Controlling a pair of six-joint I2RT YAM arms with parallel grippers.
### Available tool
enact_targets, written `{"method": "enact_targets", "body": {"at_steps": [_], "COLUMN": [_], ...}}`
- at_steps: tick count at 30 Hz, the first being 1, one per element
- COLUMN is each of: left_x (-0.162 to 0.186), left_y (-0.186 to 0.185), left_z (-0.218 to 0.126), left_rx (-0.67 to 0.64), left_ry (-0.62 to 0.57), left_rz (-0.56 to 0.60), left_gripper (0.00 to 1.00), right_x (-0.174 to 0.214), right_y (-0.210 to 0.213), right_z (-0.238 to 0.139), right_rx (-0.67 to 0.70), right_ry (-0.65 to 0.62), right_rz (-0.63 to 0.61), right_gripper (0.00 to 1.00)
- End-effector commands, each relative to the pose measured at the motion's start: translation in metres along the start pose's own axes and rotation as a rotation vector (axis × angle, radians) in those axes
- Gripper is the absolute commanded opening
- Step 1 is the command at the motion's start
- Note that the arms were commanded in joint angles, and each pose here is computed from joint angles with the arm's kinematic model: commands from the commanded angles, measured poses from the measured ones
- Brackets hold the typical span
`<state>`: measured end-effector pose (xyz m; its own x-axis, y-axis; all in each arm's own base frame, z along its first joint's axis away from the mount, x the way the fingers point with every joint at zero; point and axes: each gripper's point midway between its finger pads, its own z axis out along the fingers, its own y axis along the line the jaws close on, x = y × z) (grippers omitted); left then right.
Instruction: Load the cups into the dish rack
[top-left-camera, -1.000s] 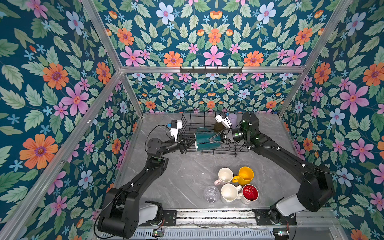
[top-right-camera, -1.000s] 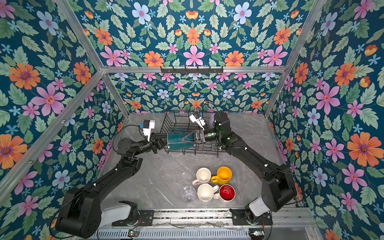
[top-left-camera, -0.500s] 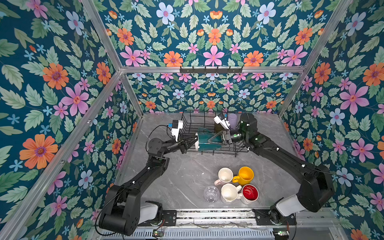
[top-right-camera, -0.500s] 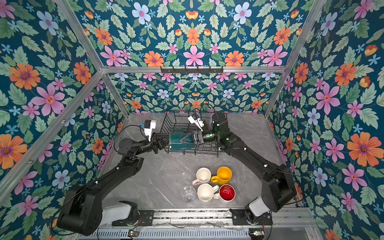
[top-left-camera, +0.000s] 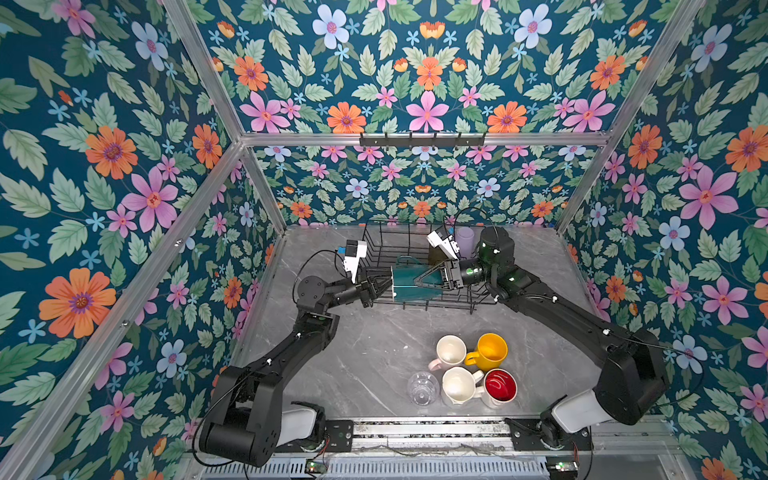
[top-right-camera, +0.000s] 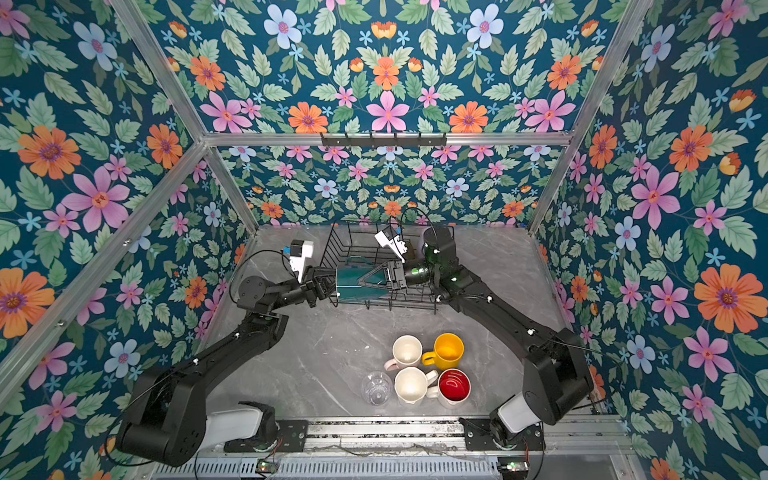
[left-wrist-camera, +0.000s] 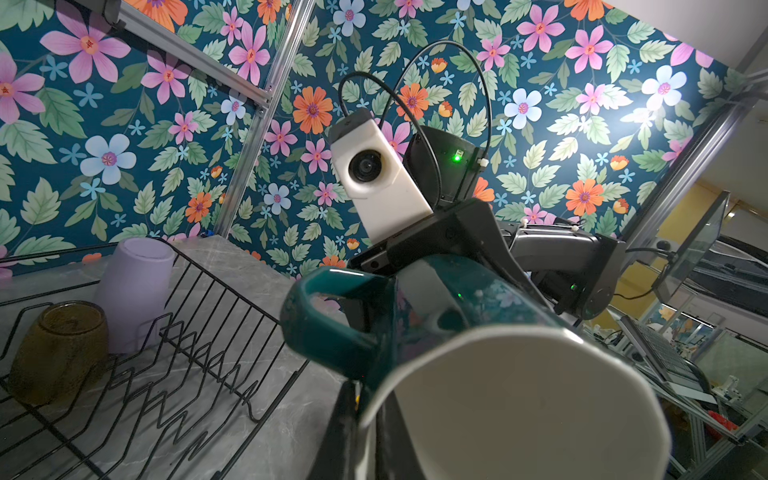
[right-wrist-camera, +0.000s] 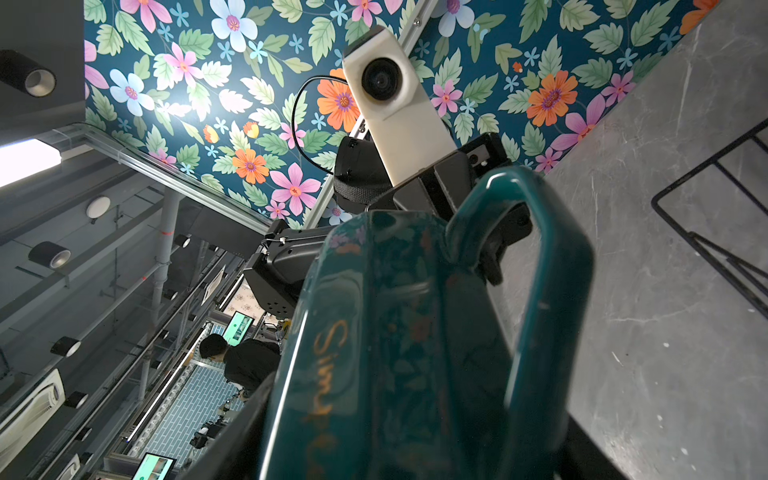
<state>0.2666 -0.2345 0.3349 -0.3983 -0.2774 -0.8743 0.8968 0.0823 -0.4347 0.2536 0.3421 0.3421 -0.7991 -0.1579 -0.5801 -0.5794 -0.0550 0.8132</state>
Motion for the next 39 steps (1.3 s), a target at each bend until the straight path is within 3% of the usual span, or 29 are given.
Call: {"method": "enact_targets", "body": {"at_steps": [1,5,7,12,19,33,39], "left_x": [-0.019,-0.020,-0.021,-0.021,-0.021,-0.020,-0.017], "left_y": [-0.016,-0.014,-0.013,-0.012,-0.010,-0.010,-0.002], "left_z": [0.001,0.002,0.002,0.003,0.004,0.001,-0.003], "left_rx": [0.038,0.035,0.035,0.030,0.025,0.009,-0.065], "left_ry": [-0.061,-0.062,-0.062,-0.059,-0.051,-0.053,-0.048], "left_rz": [0.099,0.093,0.089,0.078,0.066,0.073,0.091], "left_gripper": [0.00,0.00,0.00,0.00,0.14,0.72,0.97], "right_x": [-0.001,-0.002,-0.002,-0.007,-0.011,-0.013,-0.012], "right_y": [-0.014,-0.012,-0.011,-0.002,0.008,0.021,0.025], "right_z": [0.002,0.001,0.001,-0.002,-0.008,-0.017,-0.023], "right_rx": [0.055,0.055,0.056,0.063,0.102,0.154,0.199], "right_ry": [-0.032,-0.035,-0.036,-0.055,-0.082,-0.113,-0.123], "right_rz": [0.045,0.035,0.033,0.006,-0.034,-0.078,-0.101], "right_gripper": [0.47,0.24,0.01,0.00,0.00,0.00,0.00]}}
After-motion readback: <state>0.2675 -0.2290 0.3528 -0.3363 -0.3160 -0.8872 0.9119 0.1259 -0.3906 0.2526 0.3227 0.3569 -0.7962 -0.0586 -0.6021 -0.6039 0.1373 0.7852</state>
